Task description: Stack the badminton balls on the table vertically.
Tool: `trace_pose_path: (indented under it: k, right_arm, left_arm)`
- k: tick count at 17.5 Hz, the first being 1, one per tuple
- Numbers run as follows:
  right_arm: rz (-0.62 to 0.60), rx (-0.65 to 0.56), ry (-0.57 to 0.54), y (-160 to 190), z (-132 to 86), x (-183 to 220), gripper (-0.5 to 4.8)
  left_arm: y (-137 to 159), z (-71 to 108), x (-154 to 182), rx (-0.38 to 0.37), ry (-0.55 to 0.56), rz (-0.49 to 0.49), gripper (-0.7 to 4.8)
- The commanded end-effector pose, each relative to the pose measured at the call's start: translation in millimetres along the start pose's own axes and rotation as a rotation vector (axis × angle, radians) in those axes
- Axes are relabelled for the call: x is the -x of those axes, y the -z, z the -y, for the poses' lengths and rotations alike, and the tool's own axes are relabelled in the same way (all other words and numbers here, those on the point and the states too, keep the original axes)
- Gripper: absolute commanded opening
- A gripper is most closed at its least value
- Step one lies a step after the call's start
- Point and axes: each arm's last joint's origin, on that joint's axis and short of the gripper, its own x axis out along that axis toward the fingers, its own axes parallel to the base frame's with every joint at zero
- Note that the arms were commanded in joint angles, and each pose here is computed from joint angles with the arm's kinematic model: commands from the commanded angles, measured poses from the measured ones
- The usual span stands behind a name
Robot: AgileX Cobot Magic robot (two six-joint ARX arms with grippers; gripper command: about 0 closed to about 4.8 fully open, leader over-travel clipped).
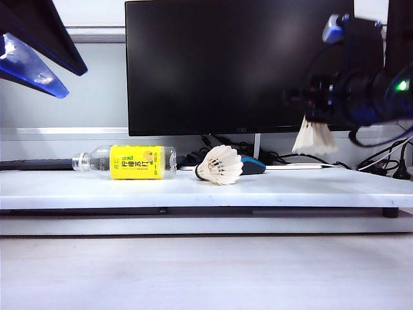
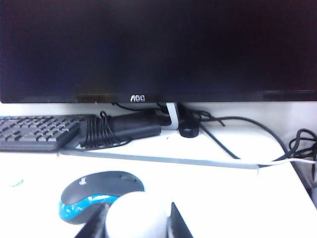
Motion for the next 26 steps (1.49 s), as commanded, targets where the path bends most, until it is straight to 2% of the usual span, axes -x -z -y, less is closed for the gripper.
trace_pose_path:
  k: [1, 7, 22, 23, 24, 26]
  right_arm:
    - [0.029, -0.005, 0.002, 7, -2, -10, 1.03]
    - [-0.007, -0.005, 0.002, 13, -4, -26, 1.03]
    - [-0.109, 0.014, 0.006, 32, -4, -28, 1.27]
    - [-0.110, 0.014, 0.006, 32, -4, -28, 1.31]
    - [-0.109, 0.014, 0.006, 32, -4, -28, 1.94]
    - [-0.110, 0.014, 0.006, 32, -4, -28, 1.94]
  left_arm:
    - [-4, 0.5, 2, -0.012, 0.004, 0.033, 2.47]
    - [-7, 0.3, 2, -0.026, 0.001, 0.064, 2.47]
    - [-8, 0.2, 1, -0.027, 0.001, 0.066, 2.47]
    - [-8, 0.2, 1, -0.027, 0.001, 0.066, 2.47]
    - [-8, 0.2, 1, -0.027, 0.001, 0.066, 2.47]
    - [-8, 0.2, 1, -0.027, 0.001, 0.066, 2.47]
